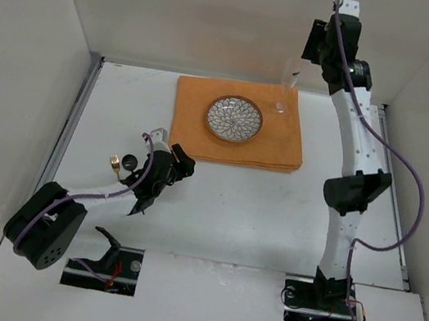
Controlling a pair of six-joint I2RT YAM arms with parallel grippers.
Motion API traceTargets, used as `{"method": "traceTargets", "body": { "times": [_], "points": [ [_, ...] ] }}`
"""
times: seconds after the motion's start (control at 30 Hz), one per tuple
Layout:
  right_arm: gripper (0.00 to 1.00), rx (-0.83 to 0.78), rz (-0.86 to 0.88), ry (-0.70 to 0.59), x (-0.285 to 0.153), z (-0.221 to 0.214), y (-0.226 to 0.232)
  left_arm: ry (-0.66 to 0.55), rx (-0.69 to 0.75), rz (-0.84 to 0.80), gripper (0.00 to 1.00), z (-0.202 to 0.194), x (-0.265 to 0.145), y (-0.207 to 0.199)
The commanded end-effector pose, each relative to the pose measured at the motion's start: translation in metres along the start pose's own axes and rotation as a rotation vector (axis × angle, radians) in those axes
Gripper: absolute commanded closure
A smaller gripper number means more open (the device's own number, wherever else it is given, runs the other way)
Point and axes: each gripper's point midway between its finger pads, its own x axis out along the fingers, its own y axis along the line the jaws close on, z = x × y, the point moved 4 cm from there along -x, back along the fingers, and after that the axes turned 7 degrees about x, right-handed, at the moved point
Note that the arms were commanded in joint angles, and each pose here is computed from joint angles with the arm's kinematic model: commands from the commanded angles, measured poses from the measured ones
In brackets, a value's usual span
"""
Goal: Set the dinner table for one person
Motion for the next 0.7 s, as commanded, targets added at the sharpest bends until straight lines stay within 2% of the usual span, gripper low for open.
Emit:
{"method": "traceTargets", "body": {
  "times": [0.0, 0.13, 0.2, 0.27, 0.33, 0.43, 0.53, 0.67],
  "points": [
    [0.46, 0.077, 0.084, -0.207, -0.082, 0.071, 0.018, -0.095, 0.025, -0.038, 0.5, 0.023, -0.005, -0.013],
    [0.7, 0.153, 0.198, -0.269, -0.145, 0.045, 0.023, -0.131, 0.063, -0.01, 0.62, 0.032, -0.01, -0.011],
    [0.78, 0.19, 0.265, -0.26, -0.172, 0.014, 0.029, -0.134, 0.073, 0.021, 0.67, 0.037, -0.013, -0.009],
    [0.85, 0.208, 0.33, -0.237, -0.198, -0.034, 0.034, -0.141, 0.078, 0.061, 0.69, 0.042, -0.017, -0.007],
    [0.86, 0.221, 0.352, -0.215, -0.209, -0.073, 0.031, -0.141, 0.083, 0.107, 0.69, 0.046, -0.021, -0.002],
    [0.84, 0.264, 0.362, -0.151, -0.217, -0.14, 0.022, -0.118, 0.081, 0.223, 0.62, 0.047, -0.034, 0.018],
    [0.8, 0.304, 0.37, -0.095, -0.224, -0.187, 0.017, -0.093, 0.069, 0.328, 0.56, 0.046, -0.051, 0.04],
    [0.74, 0.298, 0.397, -0.054, -0.226, -0.227, 0.017, -0.006, 0.078, 0.457, 0.54, 0.038, -0.073, 0.072]
  ]
}}
